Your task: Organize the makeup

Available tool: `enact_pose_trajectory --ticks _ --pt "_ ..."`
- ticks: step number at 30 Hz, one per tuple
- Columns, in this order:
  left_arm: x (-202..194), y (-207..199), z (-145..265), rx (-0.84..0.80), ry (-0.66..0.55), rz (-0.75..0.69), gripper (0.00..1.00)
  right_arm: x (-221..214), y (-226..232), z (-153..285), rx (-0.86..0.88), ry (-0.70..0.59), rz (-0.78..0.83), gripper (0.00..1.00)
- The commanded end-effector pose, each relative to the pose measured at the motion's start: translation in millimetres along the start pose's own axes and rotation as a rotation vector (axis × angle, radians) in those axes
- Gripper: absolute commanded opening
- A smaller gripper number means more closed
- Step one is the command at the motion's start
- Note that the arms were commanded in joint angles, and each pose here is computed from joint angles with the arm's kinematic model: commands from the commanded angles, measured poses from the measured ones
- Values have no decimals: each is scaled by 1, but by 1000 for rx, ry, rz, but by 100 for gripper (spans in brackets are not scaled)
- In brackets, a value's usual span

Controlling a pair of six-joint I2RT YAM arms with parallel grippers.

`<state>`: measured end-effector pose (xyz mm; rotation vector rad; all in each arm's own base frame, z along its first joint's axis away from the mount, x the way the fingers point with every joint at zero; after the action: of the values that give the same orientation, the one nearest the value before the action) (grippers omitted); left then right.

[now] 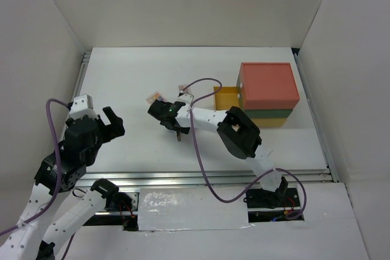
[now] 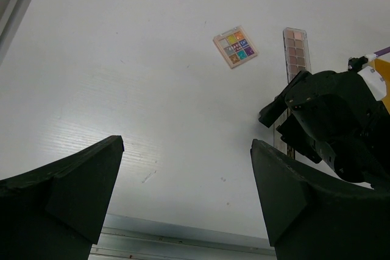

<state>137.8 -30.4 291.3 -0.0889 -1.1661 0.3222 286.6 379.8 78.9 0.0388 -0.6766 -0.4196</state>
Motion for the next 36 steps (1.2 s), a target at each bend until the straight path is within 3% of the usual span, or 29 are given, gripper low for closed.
enact_pose_trajectory --ticks 1,5,6,9,12,14,15,19,25,31,33,36 --pt "5 -2 0 -27 -32 -7 99 1 -6 15 4 -31 57 84" --pt "5 -2 0 -29 -28 -10 99 8 -2 32 41 -77 98 81" --pt "4 -2 0 -27 -28 -10 99 5 -6 30 37 -71 117 73" --pt "4 -2 0 -27 -28 -9 99 3 -10 28 48 -66 137 60" --pt "4 -3 -1 -30 -24 -11 99 4 -12 30 41 -75 164 35" --pt "4 -3 -1 -32 -25 -12 99 8 -11 36 54 -87 192 24" --pt "4 -4 -1 -34 -25 -13 99 11 -10 38 63 -94 206 2" --pt "3 -4 -3 -34 -16 -17 99 35 -4 66 137 -146 290 0" --pt "2 -7 -5 -41 -7 -27 99 96 -23 102 88 -200 608 0" --pt "1 -7 -6 -45 -4 -29 99 151 -85 83 -109 -252 746 0" --pt "0 -8 -7 -48 3 -36 99 174 -104 76 -193 -278 723 0" --pt "0 -9 -8 -47 8 -39 99 198 -115 67 -164 -271 702 1"
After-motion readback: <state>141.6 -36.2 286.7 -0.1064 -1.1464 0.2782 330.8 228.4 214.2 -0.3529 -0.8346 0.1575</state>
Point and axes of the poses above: each gripper's point midway between its finger pads, its own z axis back along the fingers, its own y axis along the line the jaws close on, x = y × z, the point moved 7 cm from there along z, back along the fingers, and after that the axes turned 1 degree about -z, right-handed, at the moved point
